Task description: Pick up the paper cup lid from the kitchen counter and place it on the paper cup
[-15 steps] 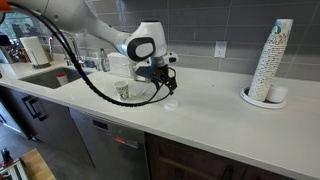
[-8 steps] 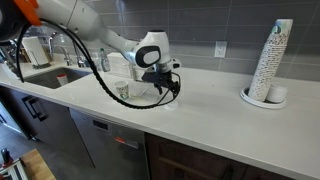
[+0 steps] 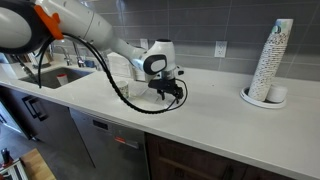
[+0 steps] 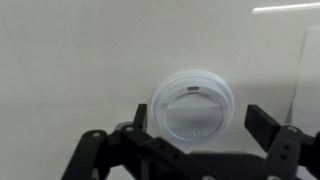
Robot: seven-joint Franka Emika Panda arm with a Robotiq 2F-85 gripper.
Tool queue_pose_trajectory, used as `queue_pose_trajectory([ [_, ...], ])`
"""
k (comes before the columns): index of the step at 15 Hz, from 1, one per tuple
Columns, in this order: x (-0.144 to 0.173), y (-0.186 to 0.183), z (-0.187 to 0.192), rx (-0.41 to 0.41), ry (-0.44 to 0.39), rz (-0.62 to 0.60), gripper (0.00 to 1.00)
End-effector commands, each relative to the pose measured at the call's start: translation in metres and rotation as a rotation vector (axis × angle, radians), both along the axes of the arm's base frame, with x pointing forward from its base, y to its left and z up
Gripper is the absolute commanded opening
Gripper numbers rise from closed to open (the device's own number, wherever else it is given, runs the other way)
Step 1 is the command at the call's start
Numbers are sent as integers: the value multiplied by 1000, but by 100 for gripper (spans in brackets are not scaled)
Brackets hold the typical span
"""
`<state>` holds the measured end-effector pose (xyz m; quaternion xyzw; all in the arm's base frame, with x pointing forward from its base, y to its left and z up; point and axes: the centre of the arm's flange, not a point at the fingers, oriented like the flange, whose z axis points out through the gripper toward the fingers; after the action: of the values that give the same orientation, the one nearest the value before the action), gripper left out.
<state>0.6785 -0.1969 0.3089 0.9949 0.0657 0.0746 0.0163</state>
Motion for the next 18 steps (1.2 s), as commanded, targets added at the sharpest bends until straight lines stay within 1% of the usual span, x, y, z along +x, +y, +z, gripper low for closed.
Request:
queue_pose_trajectory([
  [1, 16, -7, -14, 14, 37, 38, 100],
  [8, 25, -3, -24, -6, 42, 58, 100],
  [14, 27, -1, -28, -28, 56, 73, 100],
  [17, 27, 0, -29, -34, 66, 79, 90],
  [18, 27, 1, -28, -37, 68, 84, 84],
])
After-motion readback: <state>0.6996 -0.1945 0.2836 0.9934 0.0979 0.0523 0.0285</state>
